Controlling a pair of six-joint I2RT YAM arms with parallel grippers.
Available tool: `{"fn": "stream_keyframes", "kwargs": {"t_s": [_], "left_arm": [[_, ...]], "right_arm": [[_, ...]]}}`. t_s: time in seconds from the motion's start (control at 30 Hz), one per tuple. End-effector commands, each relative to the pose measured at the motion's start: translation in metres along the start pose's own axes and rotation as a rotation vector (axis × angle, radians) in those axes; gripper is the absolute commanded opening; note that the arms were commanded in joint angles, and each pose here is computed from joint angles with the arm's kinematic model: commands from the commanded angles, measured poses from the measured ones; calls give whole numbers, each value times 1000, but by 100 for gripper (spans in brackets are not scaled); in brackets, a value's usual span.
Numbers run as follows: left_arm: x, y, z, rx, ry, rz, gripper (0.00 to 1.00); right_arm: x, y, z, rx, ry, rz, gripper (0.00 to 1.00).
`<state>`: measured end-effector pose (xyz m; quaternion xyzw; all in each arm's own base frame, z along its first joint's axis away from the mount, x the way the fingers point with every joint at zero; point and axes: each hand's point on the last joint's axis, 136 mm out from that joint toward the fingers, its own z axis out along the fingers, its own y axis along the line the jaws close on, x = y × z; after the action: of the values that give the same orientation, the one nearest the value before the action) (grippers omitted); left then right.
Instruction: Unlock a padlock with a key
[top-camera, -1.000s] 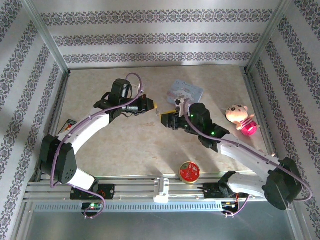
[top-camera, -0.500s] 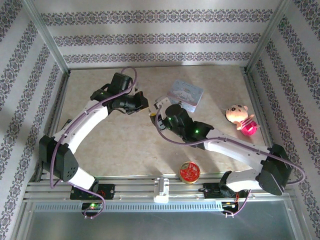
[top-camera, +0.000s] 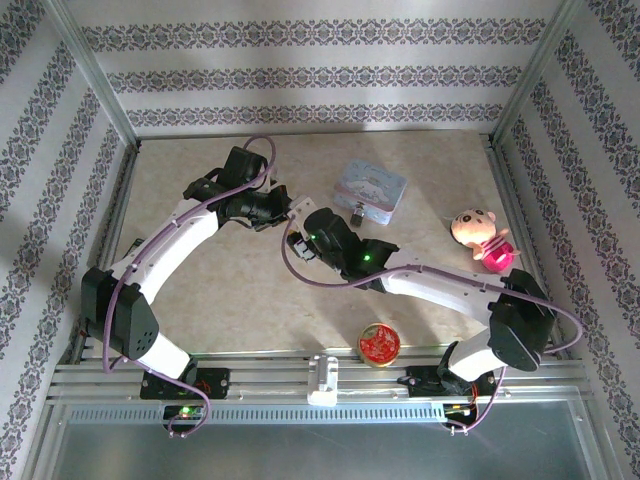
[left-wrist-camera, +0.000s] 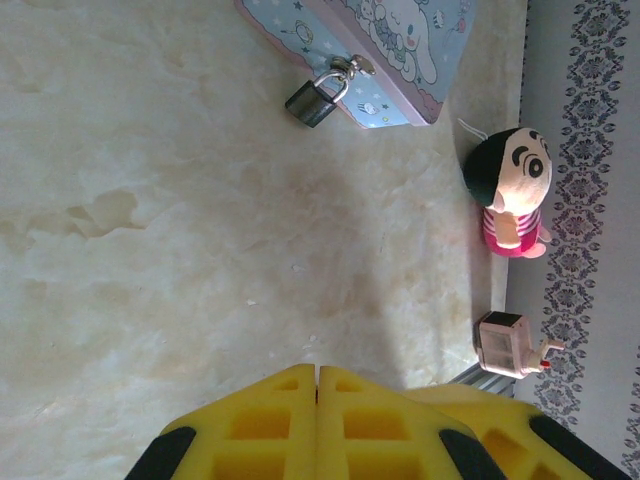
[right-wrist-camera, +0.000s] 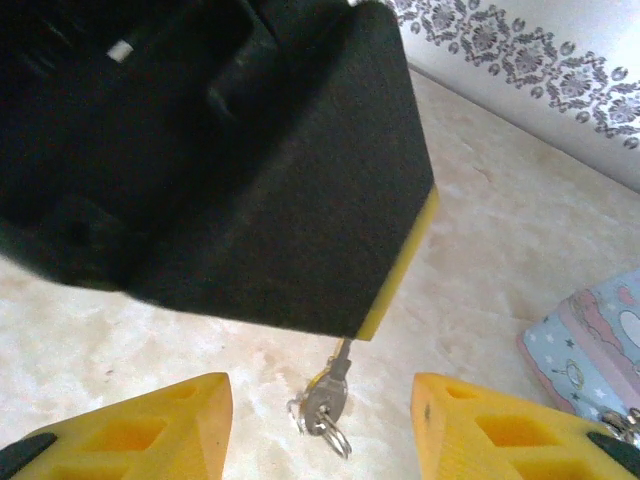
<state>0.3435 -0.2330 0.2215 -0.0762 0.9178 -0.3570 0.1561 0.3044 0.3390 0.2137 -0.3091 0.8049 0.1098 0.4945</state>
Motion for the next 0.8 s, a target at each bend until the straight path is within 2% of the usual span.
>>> {"fn": "stream_keyframes", "kwargs": {"t_s": [0.0, 0.27, 0.37, 0.43, 0.67, 0.77], "left_arm": [[3, -4, -3, 18, 19, -20, 0], [6, -6, 0, 50, 39, -30, 0], [7, -7, 1, 65, 46, -35, 0], [5, -6, 0, 84, 44, -50, 1], [-11, -11, -13, 197, -36, -93, 49], [-20, -8, -25, 203, -111, -87, 56]], "right_arm": [[-15, -8, 1, 64, -36, -15, 48], [-14, -11, 10, 102, -43, -11, 31], [-14, -13, 9, 111, -49, 7, 9], [-12, -13, 9, 104, -50, 21, 0], [1, -18, 3, -34, -42, 203, 0], [5, -25, -3, -123, -65, 331, 0]]}}
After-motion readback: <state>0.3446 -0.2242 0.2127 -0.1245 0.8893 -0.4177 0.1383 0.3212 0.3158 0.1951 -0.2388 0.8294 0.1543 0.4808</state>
